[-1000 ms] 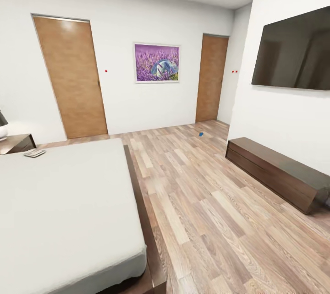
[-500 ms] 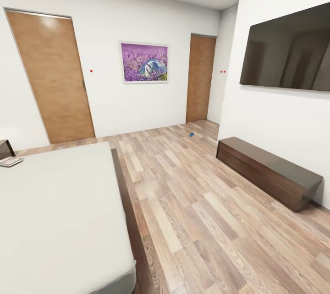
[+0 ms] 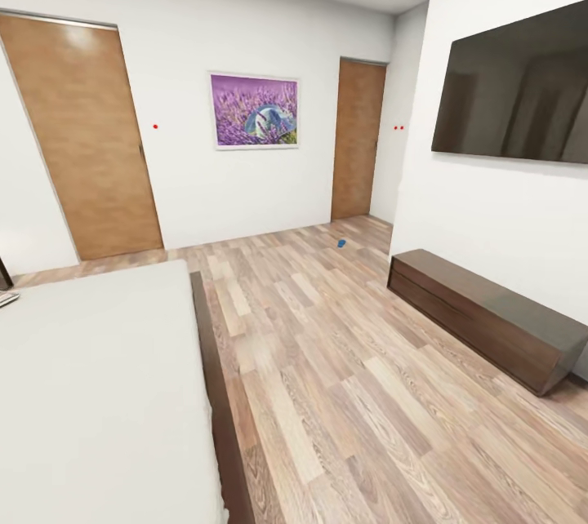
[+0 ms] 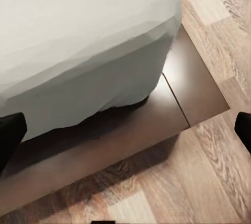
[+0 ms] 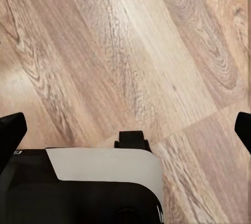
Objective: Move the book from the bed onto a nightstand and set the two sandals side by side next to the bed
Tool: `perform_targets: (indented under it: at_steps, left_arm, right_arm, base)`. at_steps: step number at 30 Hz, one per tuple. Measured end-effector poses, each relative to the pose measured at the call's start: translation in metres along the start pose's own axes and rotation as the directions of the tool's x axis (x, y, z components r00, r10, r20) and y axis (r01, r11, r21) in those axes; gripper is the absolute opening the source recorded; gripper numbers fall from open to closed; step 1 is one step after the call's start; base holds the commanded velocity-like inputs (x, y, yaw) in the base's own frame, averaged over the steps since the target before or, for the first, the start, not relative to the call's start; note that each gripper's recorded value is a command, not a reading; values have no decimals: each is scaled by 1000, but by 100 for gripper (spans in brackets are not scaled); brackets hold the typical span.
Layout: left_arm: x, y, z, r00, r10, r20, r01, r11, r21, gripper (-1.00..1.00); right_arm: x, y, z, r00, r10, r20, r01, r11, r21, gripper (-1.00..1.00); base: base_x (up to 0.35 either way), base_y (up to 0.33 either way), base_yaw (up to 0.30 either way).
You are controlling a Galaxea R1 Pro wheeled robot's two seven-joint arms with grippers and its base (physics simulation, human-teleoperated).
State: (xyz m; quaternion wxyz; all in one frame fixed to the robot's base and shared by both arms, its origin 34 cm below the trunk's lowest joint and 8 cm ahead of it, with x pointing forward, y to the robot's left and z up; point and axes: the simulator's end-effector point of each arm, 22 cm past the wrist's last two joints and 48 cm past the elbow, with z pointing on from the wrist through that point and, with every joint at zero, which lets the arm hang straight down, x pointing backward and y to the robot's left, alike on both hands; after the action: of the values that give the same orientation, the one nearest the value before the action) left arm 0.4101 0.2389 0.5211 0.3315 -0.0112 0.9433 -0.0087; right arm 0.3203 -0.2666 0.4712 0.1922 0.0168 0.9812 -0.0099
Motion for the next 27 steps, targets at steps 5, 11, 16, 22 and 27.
perform_targets:
  at_steps: [5, 11, 16, 22, 27]
  left_arm:
    - [0, -1, 0, 1000, 0, 1, 0, 1000, 2, 100]
    - [0, -2, 0, 1000, 1, 1, -1, 1000, 2, 100]
    - [0, -2, 0, 1000, 1, 1, -1, 1000, 3, 100]
    - [0, -2, 0, 1000, 1, 1, -1, 1000, 3, 100]
    - [0, -2, 0, 1000, 1, 1, -1, 1000, 3, 100]
  right_arm:
    - [0, 0, 0, 1000, 0, 0, 0, 1000, 0, 100]
    - [0, 0, 0, 1000, 0, 0, 0, 1000, -2, 100]
    - [0, 0, 0, 1000, -1, 0, 1, 1000, -2, 100]
    - [0, 0, 0, 1000, -1, 0, 1, 1000, -2, 100]
    - [0, 0, 0, 1000, -1, 0, 1, 1000, -1, 100]
  base:
    - [157, -77, -111]
    - [33, -17, -244]
    - [4, -2, -277]
    - [1, 0, -281]
    - [0, 0, -282]
